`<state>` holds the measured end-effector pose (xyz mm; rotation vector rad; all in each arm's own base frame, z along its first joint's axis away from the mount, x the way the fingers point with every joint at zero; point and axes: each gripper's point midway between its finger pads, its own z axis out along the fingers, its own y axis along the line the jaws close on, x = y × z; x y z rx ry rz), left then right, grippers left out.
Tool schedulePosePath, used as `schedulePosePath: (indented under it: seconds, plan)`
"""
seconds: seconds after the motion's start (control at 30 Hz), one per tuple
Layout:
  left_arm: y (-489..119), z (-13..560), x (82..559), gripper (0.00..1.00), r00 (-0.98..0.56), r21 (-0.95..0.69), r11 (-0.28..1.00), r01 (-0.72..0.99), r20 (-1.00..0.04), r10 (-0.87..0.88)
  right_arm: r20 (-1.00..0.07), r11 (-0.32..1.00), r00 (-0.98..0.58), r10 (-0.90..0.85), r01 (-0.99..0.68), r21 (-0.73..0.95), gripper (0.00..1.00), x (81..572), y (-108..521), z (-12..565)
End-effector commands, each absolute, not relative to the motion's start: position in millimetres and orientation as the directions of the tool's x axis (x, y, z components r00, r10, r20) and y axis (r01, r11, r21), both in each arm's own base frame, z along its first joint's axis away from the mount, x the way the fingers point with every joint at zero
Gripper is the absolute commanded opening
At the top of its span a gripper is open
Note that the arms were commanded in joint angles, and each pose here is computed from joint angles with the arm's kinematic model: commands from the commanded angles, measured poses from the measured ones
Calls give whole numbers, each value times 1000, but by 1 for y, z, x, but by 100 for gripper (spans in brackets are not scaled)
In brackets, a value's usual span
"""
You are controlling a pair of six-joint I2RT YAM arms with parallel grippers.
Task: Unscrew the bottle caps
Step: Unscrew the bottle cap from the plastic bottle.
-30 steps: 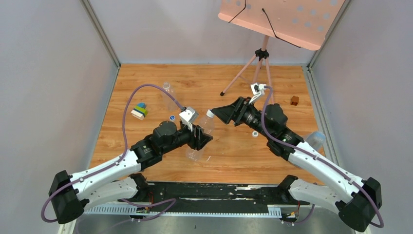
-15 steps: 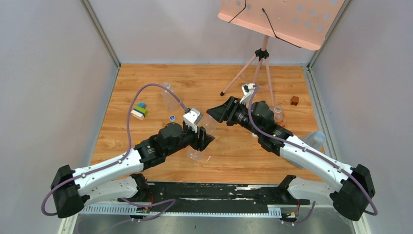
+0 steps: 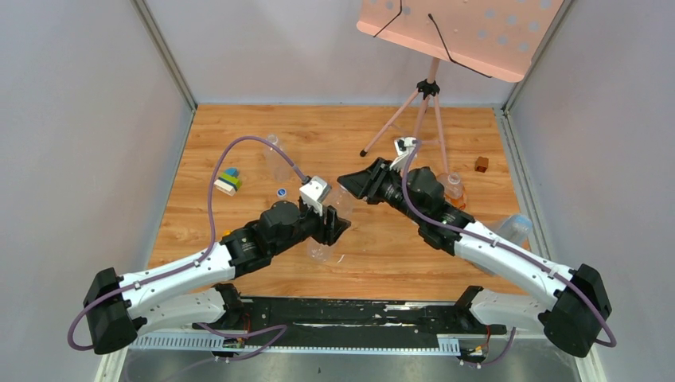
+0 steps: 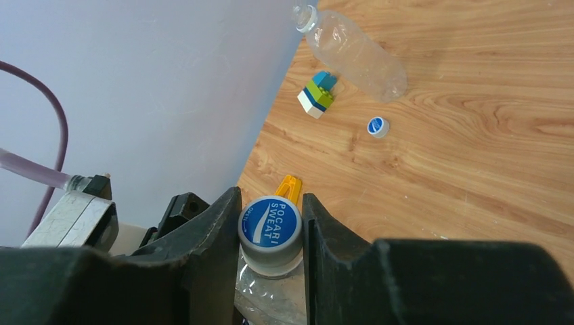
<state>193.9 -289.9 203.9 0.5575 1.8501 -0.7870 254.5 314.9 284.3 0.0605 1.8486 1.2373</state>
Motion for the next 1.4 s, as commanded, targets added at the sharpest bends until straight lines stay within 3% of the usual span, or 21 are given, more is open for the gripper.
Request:
schedulePosePath:
  seconds: [0.0, 0.37, 0.57, 0.7, 0.77, 0.97, 1.0, 1.03, 1.07, 1.1, 1.2, 1.27, 1.37]
  plan:
    - [-302, 240, 196, 0, -328, -300, 637, 710, -941, -77, -619, 347, -568, 543, -520, 781, 0, 241, 321, 326]
    - [-300, 284, 179, 0, -357, -439, 363, 822, -893, -274, -632, 0, -525, 571, -769, 639, 0, 177, 297, 366]
    - [-302, 300, 166, 0, -368, -450, 226, 864, -871, -327, -726, -218, -467, 505, -883, 416, 0, 122, 288, 387]
    - [-299, 309, 159, 0, -360, -436, 182, 881, -869, -339, -792, -393, -418, 446, -886, 246, 0, 82, 276, 397]
    - [-298, 313, 156, 0, -351, -424, 166, 891, -872, -342, -789, -434, -435, 434, -868, 241, 0, 78, 270, 397]
    - [-300, 318, 144, 0, -352, -403, 99, 910, -876, -330, -826, -428, -400, 397, -877, 219, 0, 80, 273, 394]
    - [-300, 316, 143, 0, -358, -407, 100, 908, -877, -320, -814, -402, -413, 410, -882, 245, 13, 86, 275, 396]
    - [-300, 314, 144, 0, -360, -408, 106, 907, -879, -312, -799, -361, -426, 424, -889, 283, 34, 96, 277, 396]
    - [-301, 309, 146, 0, -360, -408, 124, 905, -887, -290, -789, -305, -435, 435, -895, 326, 50, 106, 279, 396]
    - [-299, 307, 148, 0, -335, -385, 150, 911, -900, -278, -780, -241, -436, 448, -899, 364, 58, 117, 280, 394]
    - [-293, 288, 156, 0, -340, -380, 253, 890, -921, -189, -760, 5, -424, 493, -872, 490, 71, 154, 275, 388]
    - [-283, 279, 164, 0, -319, -352, 339, 872, -936, -152, -743, 170, -420, 521, -802, 572, 74, 179, 265, 381]
    - [-274, 266, 170, 0, -292, -295, 410, 863, -954, -70, -758, 275, -396, 519, -762, 586, 75, 188, 254, 378]
